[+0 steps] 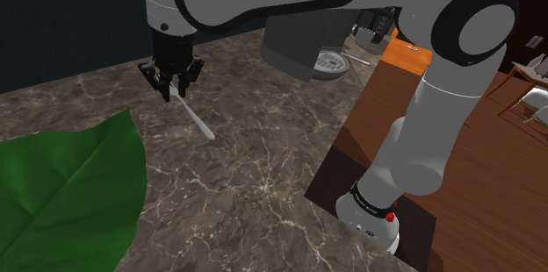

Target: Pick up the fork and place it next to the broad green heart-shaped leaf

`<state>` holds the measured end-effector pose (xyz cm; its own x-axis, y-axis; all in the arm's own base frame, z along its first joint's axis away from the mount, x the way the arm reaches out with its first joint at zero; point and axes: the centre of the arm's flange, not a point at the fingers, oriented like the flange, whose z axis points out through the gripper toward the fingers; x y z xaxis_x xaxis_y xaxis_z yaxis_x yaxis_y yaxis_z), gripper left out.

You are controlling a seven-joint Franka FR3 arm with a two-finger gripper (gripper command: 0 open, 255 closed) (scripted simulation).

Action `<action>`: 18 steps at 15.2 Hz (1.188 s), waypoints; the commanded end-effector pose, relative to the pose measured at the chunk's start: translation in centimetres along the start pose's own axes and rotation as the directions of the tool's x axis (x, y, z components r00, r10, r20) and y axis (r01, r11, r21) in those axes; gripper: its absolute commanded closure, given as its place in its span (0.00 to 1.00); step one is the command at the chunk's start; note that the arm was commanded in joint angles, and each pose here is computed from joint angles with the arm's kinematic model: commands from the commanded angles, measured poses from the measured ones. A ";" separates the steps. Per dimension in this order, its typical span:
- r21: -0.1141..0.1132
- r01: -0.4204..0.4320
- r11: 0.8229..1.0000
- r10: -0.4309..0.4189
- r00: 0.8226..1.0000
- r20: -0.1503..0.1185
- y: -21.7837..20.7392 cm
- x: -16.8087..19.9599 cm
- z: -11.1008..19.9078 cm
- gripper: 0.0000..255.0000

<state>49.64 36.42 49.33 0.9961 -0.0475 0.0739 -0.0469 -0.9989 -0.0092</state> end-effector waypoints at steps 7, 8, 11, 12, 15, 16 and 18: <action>0.000 0.000 1.000 0.000 1.000 0.000 0.0 0.0 -1.3 0.00; 0.000 0.000 1.000 0.000 1.000 0.000 0.0 0.0 -2.6 0.00; 0.000 0.000 1.000 0.000 1.000 0.000 0.0 0.0 -5.0 0.00; 0.000 0.000 1.000 0.000 1.000 0.000 0.0 0.0 -5.0 0.00; 0.000 0.000 1.000 0.000 1.000 0.000 0.0 0.0 -5.0 0.00; 0.000 0.000 1.000 0.000 1.000 0.000 0.0 0.0 -5.0 0.00; 0.000 0.000 1.000 0.000 1.000 0.000 0.0 0.0 -5.0 0.00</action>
<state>49.27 36.39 54.30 0.9961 -0.0475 0.0740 -0.0469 -0.9989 -0.0093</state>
